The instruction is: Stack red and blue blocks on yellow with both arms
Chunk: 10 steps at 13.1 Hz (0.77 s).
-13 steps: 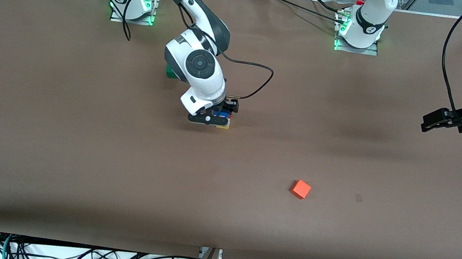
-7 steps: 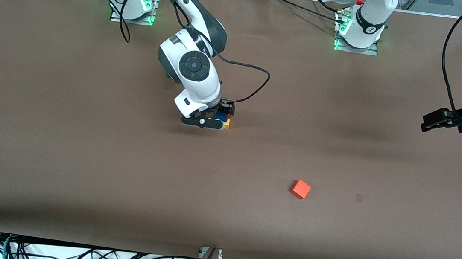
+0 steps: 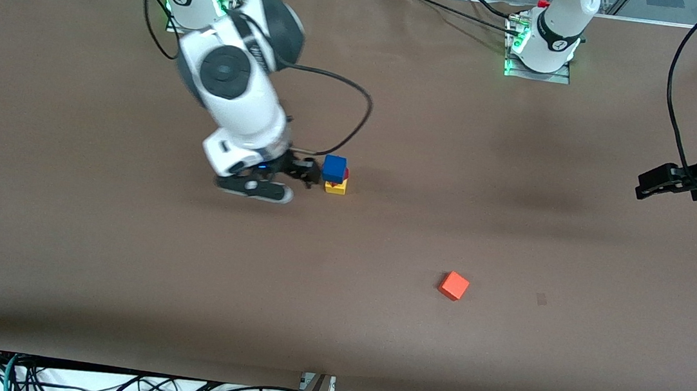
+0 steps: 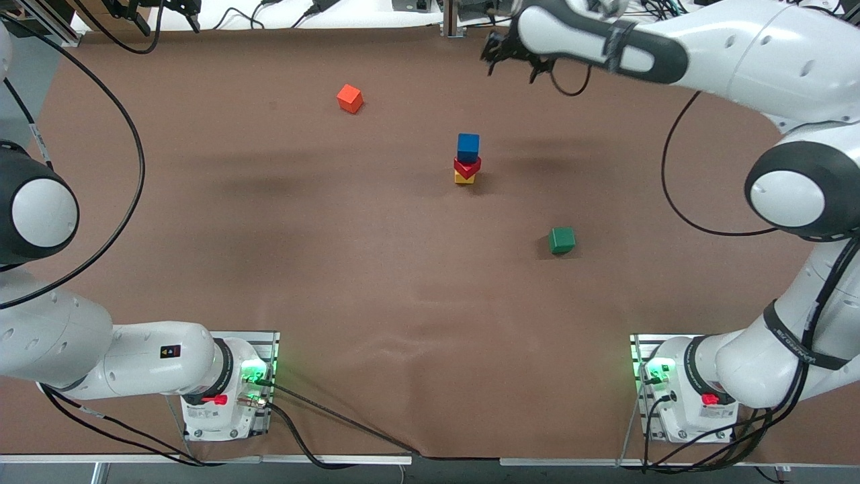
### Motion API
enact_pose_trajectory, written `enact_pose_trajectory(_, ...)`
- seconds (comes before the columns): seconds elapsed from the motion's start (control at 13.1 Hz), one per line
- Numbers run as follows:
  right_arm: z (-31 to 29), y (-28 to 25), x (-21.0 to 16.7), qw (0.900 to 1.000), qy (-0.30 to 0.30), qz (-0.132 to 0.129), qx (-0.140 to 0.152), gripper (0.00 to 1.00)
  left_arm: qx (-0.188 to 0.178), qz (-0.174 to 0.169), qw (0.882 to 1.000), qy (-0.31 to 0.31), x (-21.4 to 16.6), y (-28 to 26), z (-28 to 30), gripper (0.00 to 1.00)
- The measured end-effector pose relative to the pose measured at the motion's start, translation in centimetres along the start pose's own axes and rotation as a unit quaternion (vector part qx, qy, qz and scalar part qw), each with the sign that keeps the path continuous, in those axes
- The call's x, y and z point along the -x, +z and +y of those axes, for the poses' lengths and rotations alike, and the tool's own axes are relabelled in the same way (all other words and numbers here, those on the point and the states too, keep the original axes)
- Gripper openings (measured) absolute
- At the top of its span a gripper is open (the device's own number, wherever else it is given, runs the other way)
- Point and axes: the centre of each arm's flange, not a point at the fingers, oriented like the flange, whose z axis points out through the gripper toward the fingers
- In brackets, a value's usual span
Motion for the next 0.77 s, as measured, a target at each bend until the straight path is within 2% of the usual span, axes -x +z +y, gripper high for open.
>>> enact_pose_trajectory(0.08, 1.8, -1.7, -0.9, 1.0, 0.0, -0.018, -0.007, 1.0, 0.0, 0.0, 1.0, 0.0, 0.0, 0.0, 0.0, 1.0)
enact_pose_trajectory(0.23, 4.1, -5.3, -0.9, 0.999, -0.01, -0.044, 0.005, 1.0, 0.0, 0.0, 1.0, 0.0, 0.0, 0.0, 0.0, 1.0)
enact_pose_trajectory(0.54, 8.9, -12.6, 0.9, 0.995, -0.045, -0.069, 0.048, 1.0, 0.0, 0.0, 1.0, 0.0, 0.0, 0.0, 0.0, 1.0)
enact_pose_trajectory(0.77, 13.3, -16.1, 0.8, 0.993, -0.067, -0.074, 0.061, 1.0, 0.0, 0.0, 1.0, 0.0, 0.0, 0.0, 0.0, 1.0)
